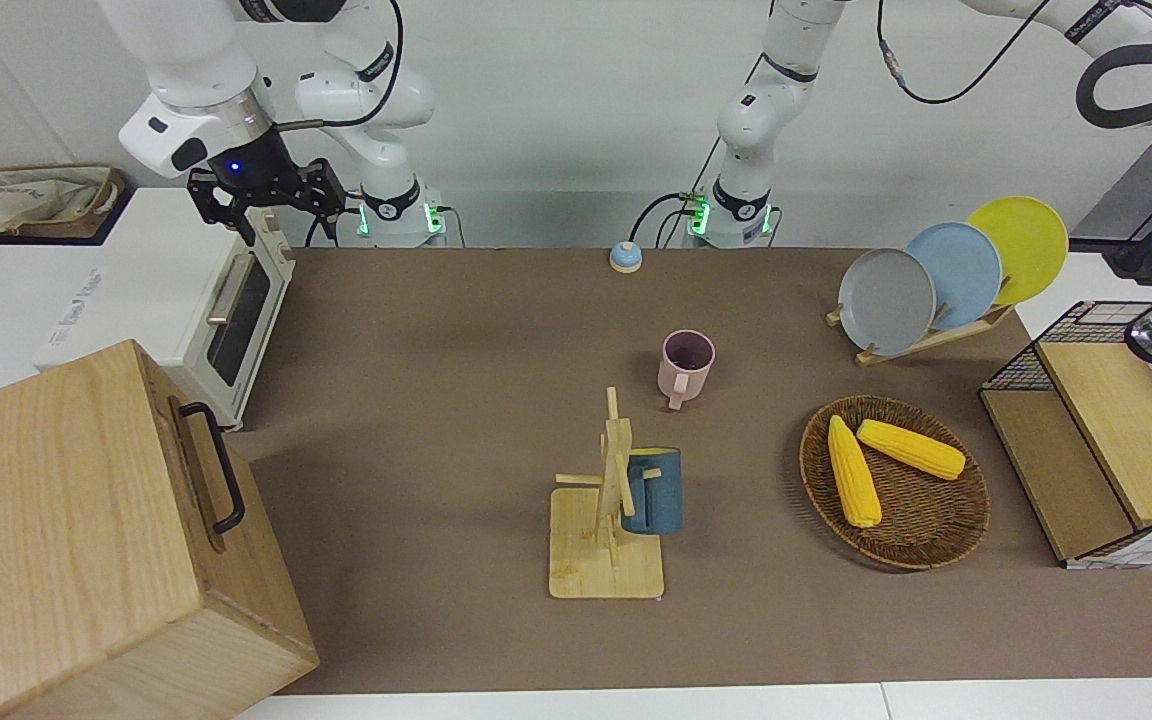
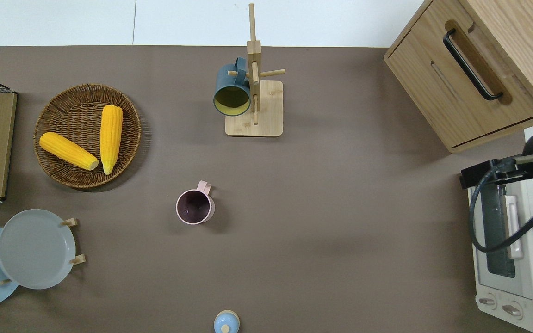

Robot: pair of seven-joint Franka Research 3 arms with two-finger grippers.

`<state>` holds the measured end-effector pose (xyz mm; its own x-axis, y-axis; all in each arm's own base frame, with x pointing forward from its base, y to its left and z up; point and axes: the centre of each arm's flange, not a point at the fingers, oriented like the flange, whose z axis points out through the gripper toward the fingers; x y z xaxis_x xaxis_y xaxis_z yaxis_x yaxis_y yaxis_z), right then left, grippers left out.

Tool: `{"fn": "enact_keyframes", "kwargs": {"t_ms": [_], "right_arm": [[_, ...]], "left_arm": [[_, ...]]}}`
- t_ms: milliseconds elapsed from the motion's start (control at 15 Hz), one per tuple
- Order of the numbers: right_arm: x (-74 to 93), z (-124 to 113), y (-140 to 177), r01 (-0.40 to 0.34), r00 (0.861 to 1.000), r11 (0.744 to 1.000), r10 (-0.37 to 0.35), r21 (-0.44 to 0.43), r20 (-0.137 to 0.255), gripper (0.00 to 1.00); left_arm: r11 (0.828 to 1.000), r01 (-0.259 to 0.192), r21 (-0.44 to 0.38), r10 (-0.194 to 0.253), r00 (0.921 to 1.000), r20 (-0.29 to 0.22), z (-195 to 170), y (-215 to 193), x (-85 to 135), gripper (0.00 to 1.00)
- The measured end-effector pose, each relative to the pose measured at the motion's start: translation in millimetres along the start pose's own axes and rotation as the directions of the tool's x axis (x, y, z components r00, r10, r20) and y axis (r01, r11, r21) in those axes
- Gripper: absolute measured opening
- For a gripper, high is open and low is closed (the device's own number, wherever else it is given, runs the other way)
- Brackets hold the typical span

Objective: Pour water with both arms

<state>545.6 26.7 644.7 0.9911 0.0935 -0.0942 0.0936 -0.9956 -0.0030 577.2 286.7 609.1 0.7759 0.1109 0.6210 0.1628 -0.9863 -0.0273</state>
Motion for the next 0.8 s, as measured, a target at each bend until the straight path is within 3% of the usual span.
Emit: {"fn": "enact_keyframes", "kwargs": {"t_ms": [200, 333, 600, 800], "right_arm": [[0.0, 0.0, 0.0, 0.0, 1.0, 1.0, 0.0, 0.0, 0.0, 1.0], [0.0, 0.0, 0.0, 0.0, 1.0, 1.0, 0.0, 0.0, 0.0, 1.0], [0.0, 0.0, 0.0, 0.0, 1.0, 1.0, 0.0, 0.0, 0.0, 1.0], [0.0, 0.0, 0.0, 0.0, 1.0, 1.0, 0.0, 0.0, 0.0, 1.0]], "left_arm": [[0.999, -0.019, -0.04, 0.018, 0.9996, -0.022, 12.2, -19.2, -6.2, 0.64], [0.999, -0.016, -0.036, 0.013, 0.9979, -0.064, 27.3, -31.2, -9.2, 0.64], [0.996, -0.045, -0.072, 0.035, 0.9911, -0.128, 67.5, -49.4, -23.3, 0.64], [0.993, -0.063, -0.097, 0.048, 0.9876, -0.149, 80.5, -56.1, -30.9, 0.64]]}}
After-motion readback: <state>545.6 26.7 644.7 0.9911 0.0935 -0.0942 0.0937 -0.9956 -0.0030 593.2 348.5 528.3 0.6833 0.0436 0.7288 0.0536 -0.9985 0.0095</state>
